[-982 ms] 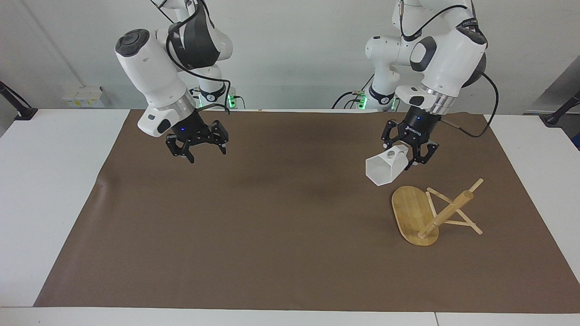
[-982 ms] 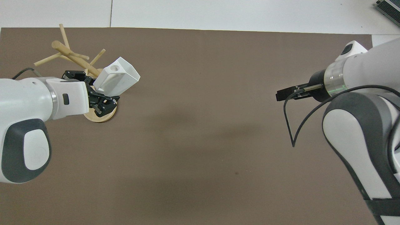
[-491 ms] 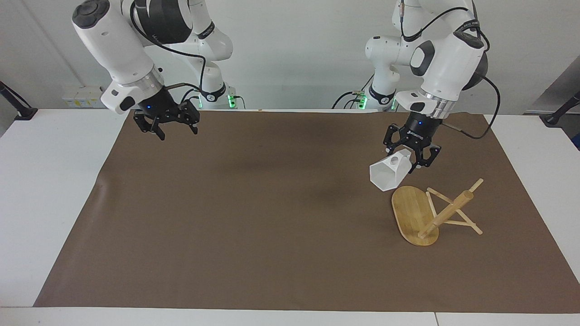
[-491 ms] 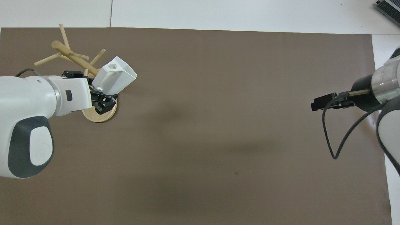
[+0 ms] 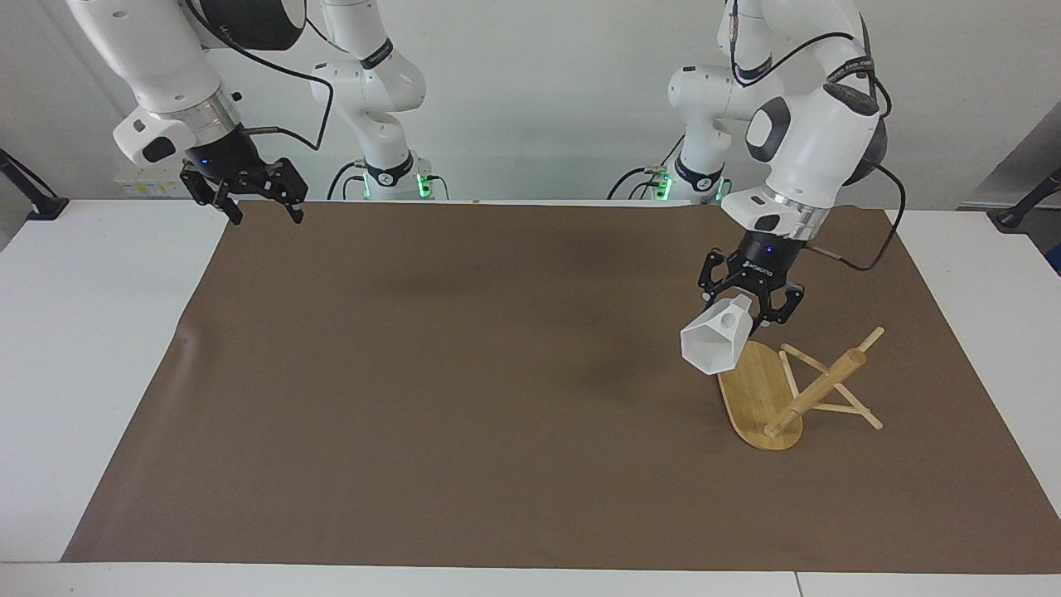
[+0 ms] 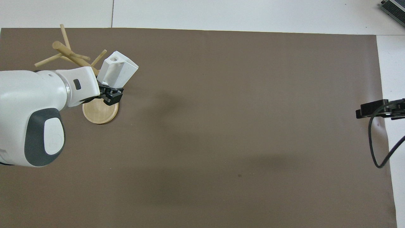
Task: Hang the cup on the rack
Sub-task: 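Carry the cup toward the rack while the right gripper withdraws, then hook the cup handle onto a rack peg with the left gripper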
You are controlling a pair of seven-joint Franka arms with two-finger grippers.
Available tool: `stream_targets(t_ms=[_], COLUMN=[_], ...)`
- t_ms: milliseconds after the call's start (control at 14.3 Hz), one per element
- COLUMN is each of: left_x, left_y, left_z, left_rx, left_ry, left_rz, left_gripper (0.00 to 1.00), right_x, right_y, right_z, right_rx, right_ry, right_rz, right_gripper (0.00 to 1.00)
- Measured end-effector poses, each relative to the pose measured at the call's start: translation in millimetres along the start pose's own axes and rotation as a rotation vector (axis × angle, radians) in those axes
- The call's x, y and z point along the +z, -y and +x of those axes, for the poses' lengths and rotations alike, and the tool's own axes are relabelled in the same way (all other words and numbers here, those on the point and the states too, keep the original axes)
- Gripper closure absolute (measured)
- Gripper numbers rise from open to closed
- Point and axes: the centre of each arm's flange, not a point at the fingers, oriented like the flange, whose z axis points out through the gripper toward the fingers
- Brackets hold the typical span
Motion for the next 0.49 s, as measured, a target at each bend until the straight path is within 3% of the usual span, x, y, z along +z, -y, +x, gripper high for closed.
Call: stream_targets(t_ms=[280,491], left_x=[12.5,11.6], left_y=[13.7,23.3], left_z=[-2.5,-5.1], left_rx=[-0.094,-0.173], left_ry=[-0.008,-0.01], left_rz=[0.016,0.023], left_gripper=[0.28,0.28], right_x=[-7.1,-8.3], right_y=[-28.8,-31.2], right_z=[4.6,5.3], right_rx=[0.05,0.047], right_ry=[-0.065,-0.072], right_rz=[-0.005,-0.033], right_gripper=[0.0,0.0])
